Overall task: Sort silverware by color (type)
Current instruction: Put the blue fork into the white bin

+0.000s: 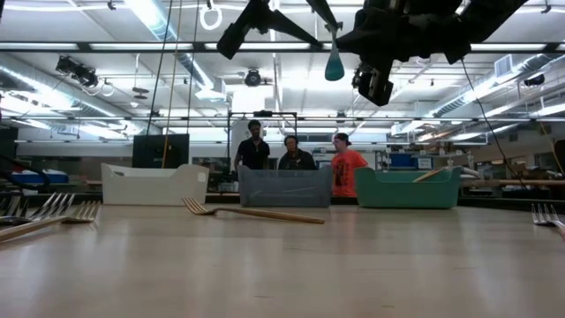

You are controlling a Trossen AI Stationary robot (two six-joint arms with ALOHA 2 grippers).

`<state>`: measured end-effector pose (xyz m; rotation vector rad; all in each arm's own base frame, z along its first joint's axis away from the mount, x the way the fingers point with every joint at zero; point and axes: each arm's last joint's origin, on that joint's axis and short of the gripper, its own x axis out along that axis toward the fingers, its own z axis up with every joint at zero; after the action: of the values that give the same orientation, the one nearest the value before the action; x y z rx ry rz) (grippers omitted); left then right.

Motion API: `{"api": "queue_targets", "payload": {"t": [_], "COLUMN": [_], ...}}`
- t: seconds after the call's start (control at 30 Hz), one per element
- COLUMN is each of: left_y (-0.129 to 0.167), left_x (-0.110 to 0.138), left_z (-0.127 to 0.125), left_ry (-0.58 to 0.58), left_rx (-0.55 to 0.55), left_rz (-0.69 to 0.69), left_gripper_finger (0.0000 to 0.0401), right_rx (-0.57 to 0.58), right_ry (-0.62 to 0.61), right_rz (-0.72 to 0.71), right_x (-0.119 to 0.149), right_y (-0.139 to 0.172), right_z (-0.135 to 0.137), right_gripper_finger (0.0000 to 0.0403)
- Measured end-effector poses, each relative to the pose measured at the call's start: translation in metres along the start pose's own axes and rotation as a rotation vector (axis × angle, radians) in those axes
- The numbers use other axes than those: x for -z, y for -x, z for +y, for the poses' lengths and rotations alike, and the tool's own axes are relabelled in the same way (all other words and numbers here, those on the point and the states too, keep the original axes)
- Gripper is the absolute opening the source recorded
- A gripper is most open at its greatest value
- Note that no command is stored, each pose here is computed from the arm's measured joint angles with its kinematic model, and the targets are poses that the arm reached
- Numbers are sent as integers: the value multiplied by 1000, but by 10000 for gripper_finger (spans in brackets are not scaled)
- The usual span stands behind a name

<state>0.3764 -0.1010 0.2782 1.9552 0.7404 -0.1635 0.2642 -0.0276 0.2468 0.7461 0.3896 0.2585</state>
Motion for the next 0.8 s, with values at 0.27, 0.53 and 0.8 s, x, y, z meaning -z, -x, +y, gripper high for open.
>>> {"api": "queue_targets", "payload": {"t": [0.27,0.53,0.8], "left_y": [-4,-9,-12], "left_x": [3,8,11], "left_z": [1,1,2], "left_ry": [-72,-127,-114], "left_rx": [-17,-45,-68], "left_rz": [-49,-126,-150], "left_gripper_finger": [139,139,97], "right_rx": [-39,-70,-72], "right_ry": [8,4,6], "right_rz": [5,2,3], "right_x": [-1,-2,-2], "right_y": [0,0,0], "right_z": [2,4,4], "right_gripper_finger": [7,7,7]}}
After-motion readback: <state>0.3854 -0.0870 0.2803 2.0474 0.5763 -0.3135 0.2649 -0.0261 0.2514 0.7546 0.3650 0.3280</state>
